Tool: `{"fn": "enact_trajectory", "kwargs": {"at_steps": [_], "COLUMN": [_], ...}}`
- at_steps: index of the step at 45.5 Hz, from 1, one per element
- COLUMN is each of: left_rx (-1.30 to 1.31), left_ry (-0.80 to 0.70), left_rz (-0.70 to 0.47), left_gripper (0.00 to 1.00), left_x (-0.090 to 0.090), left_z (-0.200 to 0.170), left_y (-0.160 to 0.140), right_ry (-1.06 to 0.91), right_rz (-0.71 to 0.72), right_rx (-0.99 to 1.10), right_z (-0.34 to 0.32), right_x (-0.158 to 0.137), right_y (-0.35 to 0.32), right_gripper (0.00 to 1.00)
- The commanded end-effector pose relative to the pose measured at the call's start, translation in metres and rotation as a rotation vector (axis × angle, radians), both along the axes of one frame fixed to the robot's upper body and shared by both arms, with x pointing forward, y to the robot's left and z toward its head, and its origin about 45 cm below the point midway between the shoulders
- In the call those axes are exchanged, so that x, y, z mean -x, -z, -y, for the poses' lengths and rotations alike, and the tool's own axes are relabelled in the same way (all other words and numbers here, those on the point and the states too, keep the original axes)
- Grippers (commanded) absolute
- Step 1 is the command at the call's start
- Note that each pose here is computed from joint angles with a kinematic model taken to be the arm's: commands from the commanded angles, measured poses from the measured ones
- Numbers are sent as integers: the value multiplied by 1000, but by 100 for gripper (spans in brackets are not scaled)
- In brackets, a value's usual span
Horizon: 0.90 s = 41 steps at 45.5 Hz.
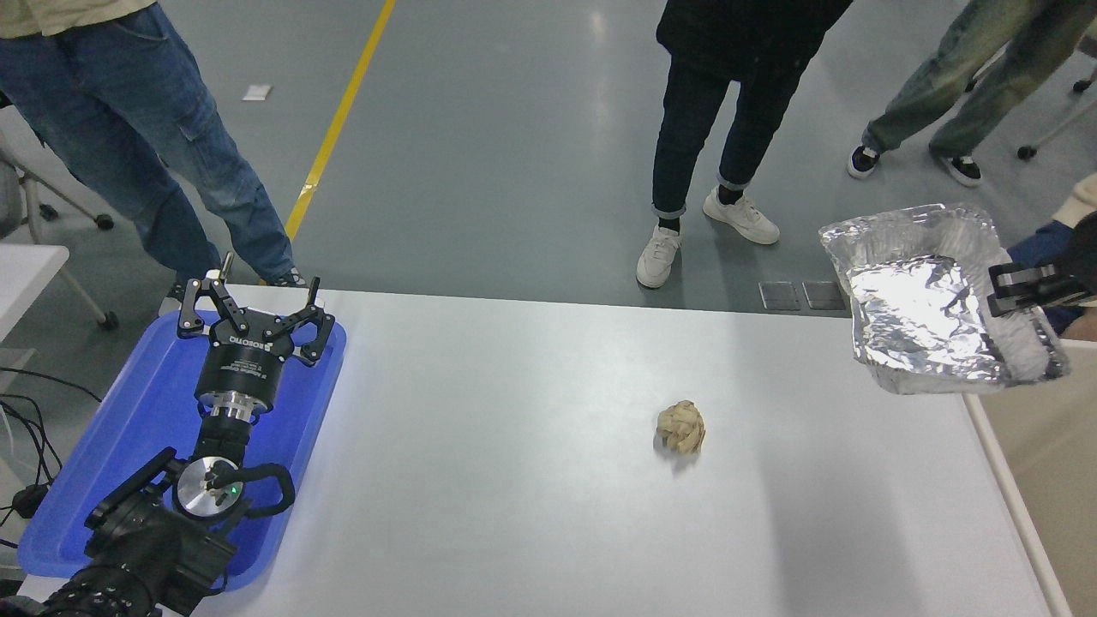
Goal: Pick up foil plate and place in dustbin
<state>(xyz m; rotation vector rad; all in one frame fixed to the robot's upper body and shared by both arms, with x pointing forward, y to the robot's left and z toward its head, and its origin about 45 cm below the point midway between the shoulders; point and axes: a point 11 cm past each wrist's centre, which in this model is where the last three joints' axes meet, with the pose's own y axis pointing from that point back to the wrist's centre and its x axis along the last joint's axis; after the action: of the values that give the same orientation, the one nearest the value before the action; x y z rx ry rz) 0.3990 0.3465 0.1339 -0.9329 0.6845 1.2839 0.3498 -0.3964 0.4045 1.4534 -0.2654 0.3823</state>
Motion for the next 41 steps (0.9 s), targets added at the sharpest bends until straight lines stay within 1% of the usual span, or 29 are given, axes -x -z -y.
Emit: {"fn": "enact_trajectory", "kwargs": {"at_steps": [1,14,18,23,34,39,41], "left_rx": [-1,0,-1,1,1,1,1], "left_ry": [0,-1,-2,-2,-6,-6,-6], "left_rz": [0,0,0,0,1,1,1], "left_gripper": [100,100,100,100,100,100,100], "left_x": [0,0,0,0,0,0,0], "left_z": [0,0,-1,0,-1,-1,-1], "left_y": [0,0,0,0,0,0,0], "right_ry": [-6,48,86,146,264,310,334], "right_rz": [6,-9,12,18,19,32,32], "right_rx": [27,66,79,129,293,332,352], "right_z": [-5,17,34,75,178,215,237], "right_x": [4,9,5,5,15,17,22], "right_y": [-30,-27,-30,-22,-5,14,33], "right_gripper": [0,0,0,0,0,0,0]}}
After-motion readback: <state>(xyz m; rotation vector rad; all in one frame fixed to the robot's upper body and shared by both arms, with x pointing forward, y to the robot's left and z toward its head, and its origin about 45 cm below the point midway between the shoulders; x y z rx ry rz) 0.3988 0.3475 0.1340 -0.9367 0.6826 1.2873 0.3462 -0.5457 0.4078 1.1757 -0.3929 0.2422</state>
